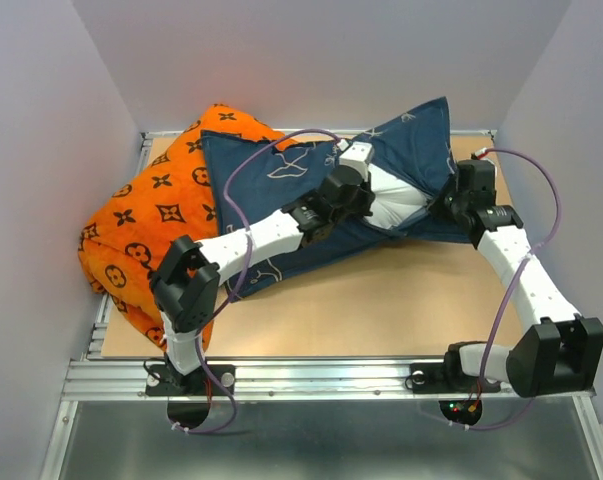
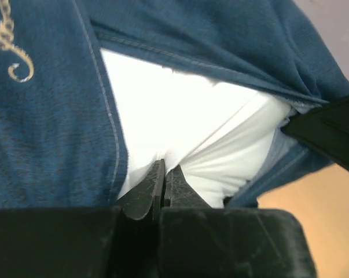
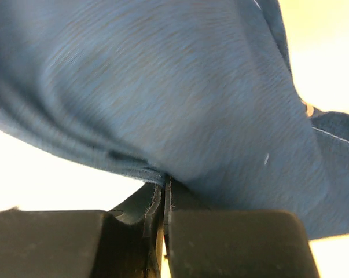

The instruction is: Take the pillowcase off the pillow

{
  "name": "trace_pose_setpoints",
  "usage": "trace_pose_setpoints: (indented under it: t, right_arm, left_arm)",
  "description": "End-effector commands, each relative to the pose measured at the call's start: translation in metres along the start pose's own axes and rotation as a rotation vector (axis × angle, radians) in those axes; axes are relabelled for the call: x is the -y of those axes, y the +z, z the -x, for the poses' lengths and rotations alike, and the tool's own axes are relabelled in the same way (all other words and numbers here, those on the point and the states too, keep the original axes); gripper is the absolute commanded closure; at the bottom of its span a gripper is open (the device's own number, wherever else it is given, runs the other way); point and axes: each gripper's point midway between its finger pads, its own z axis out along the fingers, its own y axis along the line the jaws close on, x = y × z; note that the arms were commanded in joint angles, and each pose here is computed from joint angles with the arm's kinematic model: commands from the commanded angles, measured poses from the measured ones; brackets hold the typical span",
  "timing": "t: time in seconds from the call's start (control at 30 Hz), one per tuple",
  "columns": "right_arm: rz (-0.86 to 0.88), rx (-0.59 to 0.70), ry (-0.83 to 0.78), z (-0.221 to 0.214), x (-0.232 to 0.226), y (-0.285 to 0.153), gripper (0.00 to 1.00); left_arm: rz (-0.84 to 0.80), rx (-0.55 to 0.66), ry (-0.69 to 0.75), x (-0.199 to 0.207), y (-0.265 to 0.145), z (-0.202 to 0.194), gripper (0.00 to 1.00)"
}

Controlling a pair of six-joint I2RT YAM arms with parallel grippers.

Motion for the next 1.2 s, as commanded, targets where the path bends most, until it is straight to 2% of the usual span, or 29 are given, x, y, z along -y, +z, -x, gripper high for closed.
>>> trace_pose_setpoints:
  t: [0.0,0.17,0.33,0.47,0.67,0.73,0.8,0.83,0.87,0.9,0.97,1.17]
  right_arm:
    - [-0.377,0.267,0.062,0.085,0.090,-0.006,0.99]
    - [-0.422,0.293,0.111,0.104,0.110,-0.007,0.99]
    - [-0.446,0.268,0.148,0.102,0.129,0.000,0.99]
    - [-0.386,0.170,0.182,0.072,0.130,0.024,0.99]
    - [-0.197,-0.036,0.215,-0.006,0.115,0.067,0.99]
    - [-0.106,-0.072,0.201,-0.022,0.099,0.074,0.91]
    - [-0.095,-0.098,0.158,-0.037,0.088,0.075,0.73]
    - [-0.107,-0.074,0.134,-0.035,0.084,0.072,0.68]
    - [-0.108,-0.059,0.113,-0.034,0.078,0.070,0.56]
    - [-0.094,-0.061,0.072,-0.041,0.062,0.067,0.51]
    - [-0.156,-0.023,0.036,-0.034,0.061,0.065,0.38]
    - [-0.296,0.002,0.016,-0.033,0.088,0.054,0.19]
  left_arm:
    - [0.392,0.017,-0.106,-0.132,-0.058,0.024,1.00]
    - [0.428,0.103,-0.247,-0.176,-0.094,0.040,1.00]
    - [0.450,0.176,-0.293,-0.188,-0.118,0.057,1.00]
    - [0.436,0.168,-0.273,-0.187,-0.121,0.058,1.00]
    - [0.406,0.176,-0.275,-0.181,-0.128,0.060,1.00]
    - [0.370,0.182,-0.269,-0.175,-0.126,0.065,1.00]
    - [0.352,0.165,-0.250,-0.169,-0.118,0.065,1.00]
    - [0.341,0.169,-0.244,-0.162,-0.116,0.068,1.00]
    - [0.341,0.169,-0.242,-0.160,-0.113,0.068,1.00]
    - [0.341,0.162,-0.238,-0.159,-0.110,0.067,1.00]
    - [0.328,0.155,-0.239,-0.152,-0.103,0.067,1.00]
    - [0.313,0.151,-0.235,-0.140,-0.092,0.066,1.00]
